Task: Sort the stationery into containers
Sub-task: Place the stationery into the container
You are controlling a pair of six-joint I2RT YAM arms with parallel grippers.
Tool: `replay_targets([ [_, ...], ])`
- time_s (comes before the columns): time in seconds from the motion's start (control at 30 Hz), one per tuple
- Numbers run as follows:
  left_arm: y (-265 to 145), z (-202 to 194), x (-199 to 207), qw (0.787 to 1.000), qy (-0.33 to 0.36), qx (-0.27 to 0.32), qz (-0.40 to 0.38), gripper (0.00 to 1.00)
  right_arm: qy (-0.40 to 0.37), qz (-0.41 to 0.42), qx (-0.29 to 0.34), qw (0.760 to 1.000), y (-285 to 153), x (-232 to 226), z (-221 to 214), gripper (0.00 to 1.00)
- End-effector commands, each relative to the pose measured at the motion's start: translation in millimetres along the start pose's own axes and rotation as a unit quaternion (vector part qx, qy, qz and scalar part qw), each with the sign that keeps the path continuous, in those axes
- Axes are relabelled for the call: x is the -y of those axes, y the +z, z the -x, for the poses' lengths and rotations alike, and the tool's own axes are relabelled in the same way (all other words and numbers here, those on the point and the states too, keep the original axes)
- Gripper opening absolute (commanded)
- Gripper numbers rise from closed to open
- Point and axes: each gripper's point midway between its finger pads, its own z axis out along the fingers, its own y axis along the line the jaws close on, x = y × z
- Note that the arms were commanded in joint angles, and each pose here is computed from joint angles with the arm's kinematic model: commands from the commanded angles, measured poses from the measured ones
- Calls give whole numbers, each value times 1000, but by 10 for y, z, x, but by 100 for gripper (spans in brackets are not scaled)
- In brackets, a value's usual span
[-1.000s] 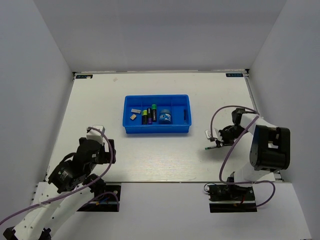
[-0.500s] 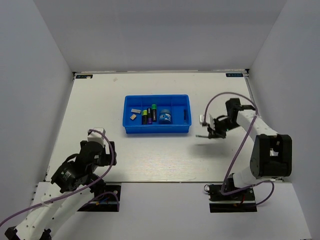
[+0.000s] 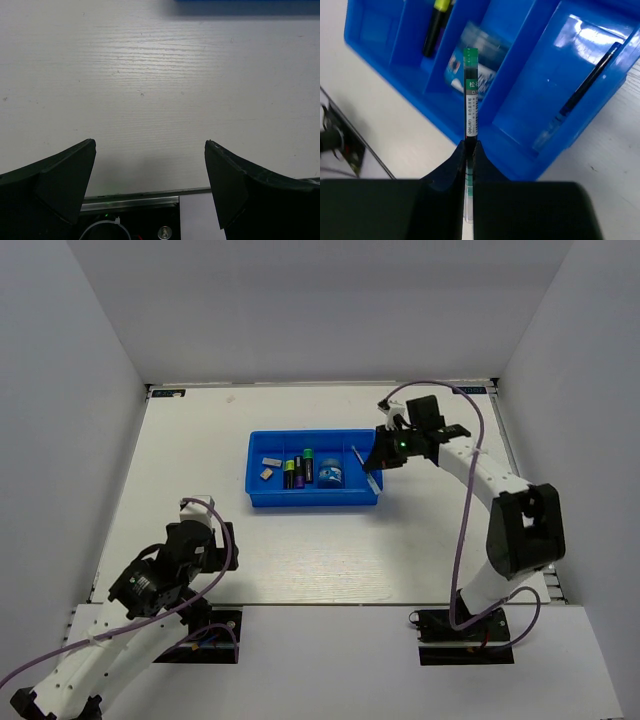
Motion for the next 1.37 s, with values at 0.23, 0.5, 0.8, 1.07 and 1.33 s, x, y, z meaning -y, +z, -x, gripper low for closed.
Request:
replay_targets([
  [0.23,-27,77,14,1000,-9,7,1,100,110,-131,61,983,322,188,533,0],
  [0.5,-38,121,34,1000,-5,10,-2,100,55,-168,50,983,378,374,523,52],
  [0.8,-29,282,223,999,2,14,-36,68,-37,-40,42,998,115,-248,591,0],
  [1.07,8,616,580,996,28,8,-82,56,-104,-299,160,935,-817,338,468,90],
  [1.33,102,723,814,993,29,-9,-112,100,-146,-400,156,891,-1467,545,-167,90],
])
